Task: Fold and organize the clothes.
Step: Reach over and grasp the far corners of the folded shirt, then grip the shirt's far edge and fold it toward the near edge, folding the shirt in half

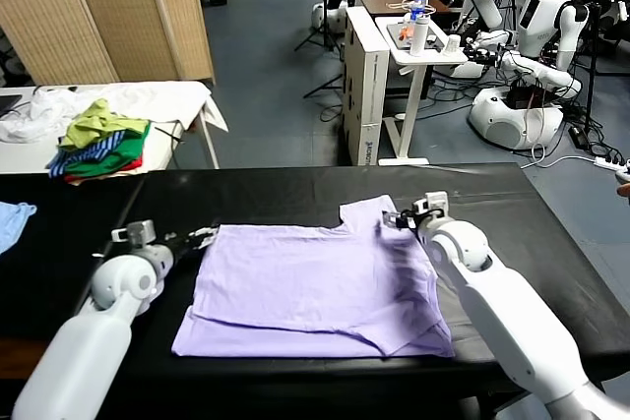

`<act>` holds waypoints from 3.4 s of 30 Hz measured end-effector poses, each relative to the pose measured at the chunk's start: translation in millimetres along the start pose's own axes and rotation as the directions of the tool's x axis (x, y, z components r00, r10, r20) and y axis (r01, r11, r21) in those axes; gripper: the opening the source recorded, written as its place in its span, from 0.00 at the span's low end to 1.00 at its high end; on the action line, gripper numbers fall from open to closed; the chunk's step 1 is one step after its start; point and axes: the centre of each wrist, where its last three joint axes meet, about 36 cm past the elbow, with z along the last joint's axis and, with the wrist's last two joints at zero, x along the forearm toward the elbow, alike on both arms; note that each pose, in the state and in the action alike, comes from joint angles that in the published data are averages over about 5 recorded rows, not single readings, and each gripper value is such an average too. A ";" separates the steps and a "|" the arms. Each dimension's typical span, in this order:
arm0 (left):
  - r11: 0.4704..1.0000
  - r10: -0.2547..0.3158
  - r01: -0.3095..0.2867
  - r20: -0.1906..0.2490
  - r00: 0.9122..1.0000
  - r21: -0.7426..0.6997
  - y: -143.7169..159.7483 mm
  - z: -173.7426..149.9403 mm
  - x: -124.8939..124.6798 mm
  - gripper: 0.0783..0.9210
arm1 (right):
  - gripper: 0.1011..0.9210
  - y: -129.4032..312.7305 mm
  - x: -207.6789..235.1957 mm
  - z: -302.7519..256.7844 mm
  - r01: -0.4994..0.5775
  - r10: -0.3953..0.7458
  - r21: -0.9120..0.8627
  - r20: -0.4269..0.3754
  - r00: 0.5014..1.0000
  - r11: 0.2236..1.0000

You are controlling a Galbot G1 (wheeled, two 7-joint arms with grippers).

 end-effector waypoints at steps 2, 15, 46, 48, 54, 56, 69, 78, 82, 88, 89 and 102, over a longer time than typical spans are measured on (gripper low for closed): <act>1.000 0.000 0.000 -0.001 1.000 -0.001 -0.5 -1.7 -2.7 0.98 | 0.97 0.4 -2.2 1.2 0.000 0.000 -0.002 -0.006 1.000 1.000; 0.999 0.034 -0.034 -0.010 0.999 -0.030 -14.9 -0.6 -6.5 0.56 | 0.40 0.8 -6.8 8.2 0.014 -0.014 -0.004 -0.022 1.000 1.000; 0.994 0.073 -0.066 0.082 0.994 -0.091 -23.9 -4.4 58.7 0.09 | 0.05 -23.4 71.3 10.6 0.120 -0.114 -0.042 0.117 0.987 0.992; 0.992 0.082 -0.072 0.092 0.992 -0.106 -26.1 -1.6 72.5 0.08 | 0.05 -26.4 82.8 11.0 0.123 -0.118 -0.037 0.120 0.986 0.992; 0.985 0.109 -0.091 0.121 0.987 -0.143 -34.9 9.3 112.6 0.08 | 0.05 -35.6 115.9 13.8 0.131 -0.129 -0.009 0.118 0.985 0.991; 0.984 0.112 -0.093 0.125 0.986 -0.149 -37.6 14.4 124.3 0.08 | 0.05 -37.9 127.7 15.7 0.131 -0.131 0.006 0.110 0.985 0.991; 0.984 0.065 -0.048 0.097 0.993 -0.171 -40.5 41.3 175.0 0.08 | 0.05 -39.9 184.0 52.2 0.119 -0.120 0.079 0.018 0.993 0.990; 0.984 0.015 -0.008 0.037 0.999 -0.176 -39.4 67.5 194.3 0.08 | 0.05 -34.5 202.5 68.0 0.125 -0.124 0.110 -0.021 0.992 0.986; 0.983 -0.002 0.004 0.010 1.000 -0.181 -37.9 79.7 197.7 0.08 | 0.05 -31.7 206.5 77.8 0.127 -0.122 0.118 -0.043 0.992 0.985; 0.983 -0.020 0.016 -0.022 1.000 -0.183 -38.2 93.9 200.5 0.08 | 0.05 -27.8 208.6 90.9 0.134 -0.127 0.112 -0.073 0.989 0.985; 0.983 -0.022 0.017 -0.025 0.999 -0.184 -38.5 95.6 200.7 0.08 | 0.05 -26.6 208.6 93.2 0.137 -0.129 0.110 -0.078 0.989 0.984; 0.977 -0.052 0.046 -0.023 0.998 -0.207 -42.8 105.4 199.4 0.17 | 0.32 -16.7 221.6 101.0 0.182 -0.174 0.095 -0.083 0.981 0.979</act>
